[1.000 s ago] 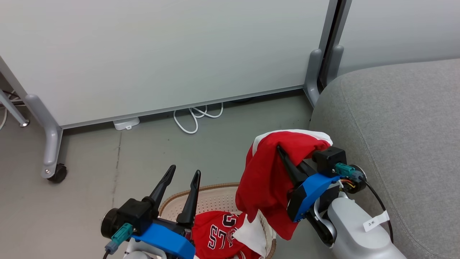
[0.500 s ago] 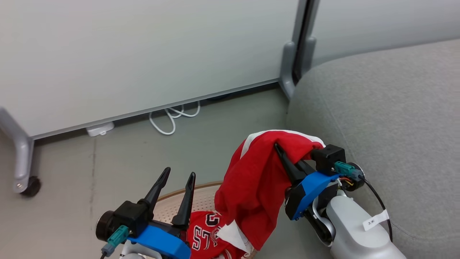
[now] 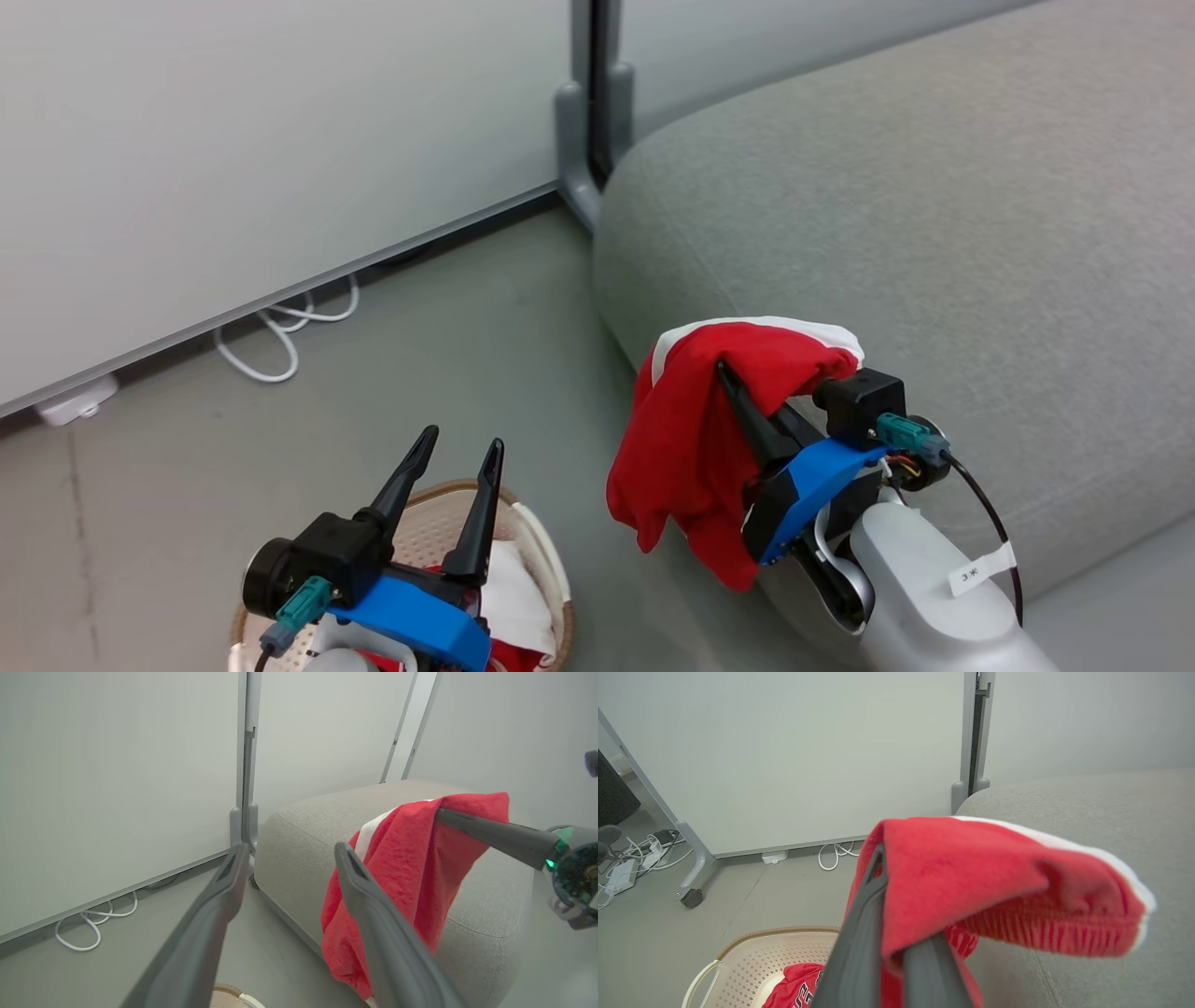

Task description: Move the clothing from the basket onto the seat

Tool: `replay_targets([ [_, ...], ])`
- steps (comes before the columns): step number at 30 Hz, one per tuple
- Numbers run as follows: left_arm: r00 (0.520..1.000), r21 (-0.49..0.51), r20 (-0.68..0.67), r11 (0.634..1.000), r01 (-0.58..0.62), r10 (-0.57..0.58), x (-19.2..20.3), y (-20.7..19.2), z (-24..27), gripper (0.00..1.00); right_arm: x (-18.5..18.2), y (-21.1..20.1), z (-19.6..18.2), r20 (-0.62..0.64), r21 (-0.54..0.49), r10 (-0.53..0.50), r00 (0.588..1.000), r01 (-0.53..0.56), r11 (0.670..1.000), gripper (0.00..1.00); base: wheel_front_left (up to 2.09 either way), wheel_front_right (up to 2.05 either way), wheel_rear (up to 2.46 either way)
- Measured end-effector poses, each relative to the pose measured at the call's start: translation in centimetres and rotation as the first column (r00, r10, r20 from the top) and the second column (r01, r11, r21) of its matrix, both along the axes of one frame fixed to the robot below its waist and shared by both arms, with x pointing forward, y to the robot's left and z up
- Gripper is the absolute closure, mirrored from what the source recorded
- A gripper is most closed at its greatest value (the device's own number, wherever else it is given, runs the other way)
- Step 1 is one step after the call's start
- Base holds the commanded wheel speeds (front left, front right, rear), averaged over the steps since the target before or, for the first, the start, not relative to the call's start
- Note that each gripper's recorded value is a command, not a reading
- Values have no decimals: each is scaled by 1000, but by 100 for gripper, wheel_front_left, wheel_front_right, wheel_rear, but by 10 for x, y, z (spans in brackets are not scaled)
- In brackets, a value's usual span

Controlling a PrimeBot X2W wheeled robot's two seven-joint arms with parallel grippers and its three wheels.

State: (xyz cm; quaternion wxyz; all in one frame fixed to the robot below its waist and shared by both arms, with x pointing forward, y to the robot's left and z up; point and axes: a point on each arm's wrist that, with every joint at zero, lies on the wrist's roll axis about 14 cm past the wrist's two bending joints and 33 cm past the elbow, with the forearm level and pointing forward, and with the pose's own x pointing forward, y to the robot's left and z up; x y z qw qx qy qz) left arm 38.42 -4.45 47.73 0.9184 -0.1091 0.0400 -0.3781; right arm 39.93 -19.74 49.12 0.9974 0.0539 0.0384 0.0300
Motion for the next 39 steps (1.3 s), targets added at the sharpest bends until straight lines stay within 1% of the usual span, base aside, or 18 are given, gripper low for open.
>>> replay_targets([
  [4,998,5,-7,998,67,-67,-1,-21,-5,0,-17,-25,-6,-16,14,-79,997,79,997,100,0,0,0],
  [10,991,10,-11,991,136,-135,-3,-41,-10,0,-32,-46,-9,-26,24,-150,988,151,988,100,0,0,0],
  [18,984,11,-16,984,180,-180,-7,-54,-12,0,-43,-59,-12,-33,40,-197,980,198,979,100,0,0,0],
  [26,983,8,-12,983,183,-183,-8,-55,-9,0,-43,-61,-9,-25,48,-205,978,206,977,100,0,0,0],
  [29,983,5,-10,983,181,-181,-6,-54,-9,0,-38,-61,-7,-21,51,-203,979,204,978,100,0,0,0],
  [32,984,-2,-11,984,177,-177,-3,-53,-10,0,-27,-66,3,5,51,-210,978,209,977,100,0,0,0],
  [35,984,-19,10,984,179,-179,7,-56,-6,0,-3,-83,29,67,26,-233,970,232,972,100,0,0,0],
  [39,983,-25,15,982,185,-185,18,-56,-11,0,27,-120,69,156,-41,-285,946,295,955,100,0,0,0],
])
